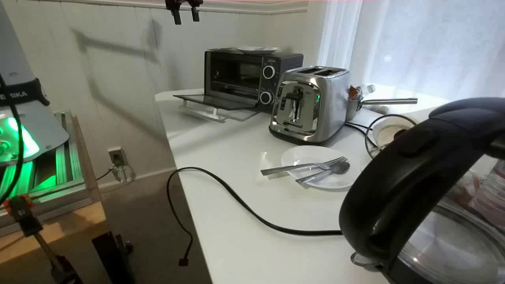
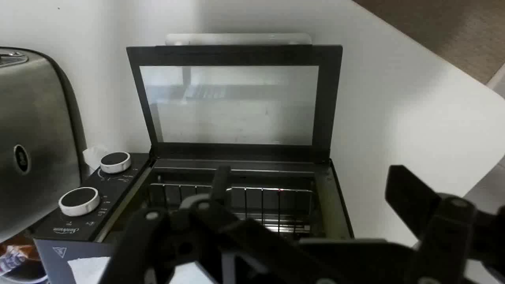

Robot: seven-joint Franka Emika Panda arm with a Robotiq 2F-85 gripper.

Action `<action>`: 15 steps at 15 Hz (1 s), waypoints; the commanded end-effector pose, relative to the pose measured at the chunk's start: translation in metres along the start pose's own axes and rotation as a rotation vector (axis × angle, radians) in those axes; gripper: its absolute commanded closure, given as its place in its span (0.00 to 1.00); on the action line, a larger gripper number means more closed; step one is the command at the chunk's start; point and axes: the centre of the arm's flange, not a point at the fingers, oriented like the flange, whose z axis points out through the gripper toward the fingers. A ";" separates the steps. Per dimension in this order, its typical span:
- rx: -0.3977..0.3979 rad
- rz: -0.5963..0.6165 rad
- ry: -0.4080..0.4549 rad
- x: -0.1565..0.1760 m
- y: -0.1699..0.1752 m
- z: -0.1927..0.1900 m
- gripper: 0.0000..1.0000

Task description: Use the towel to wipe the plate

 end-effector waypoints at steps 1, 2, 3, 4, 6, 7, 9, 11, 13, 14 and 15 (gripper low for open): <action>0.000 0.000 0.000 0.000 0.000 0.000 0.00; -0.012 0.009 -0.007 0.006 0.000 0.002 0.00; -0.004 0.015 -0.007 0.013 0.000 0.002 0.00; 0.000 0.042 0.005 0.027 0.001 0.004 0.00; 0.015 0.083 0.023 0.051 0.004 0.006 0.00; 0.021 0.109 0.034 0.065 0.007 0.007 0.00; 0.021 0.165 0.072 0.093 0.018 0.011 0.00; 0.023 0.217 0.096 0.117 0.035 0.016 0.00; 0.036 0.275 0.113 0.138 0.057 0.025 0.00; 0.037 0.306 0.119 0.148 0.067 0.032 0.00; 0.038 0.332 0.126 0.156 0.076 0.038 0.00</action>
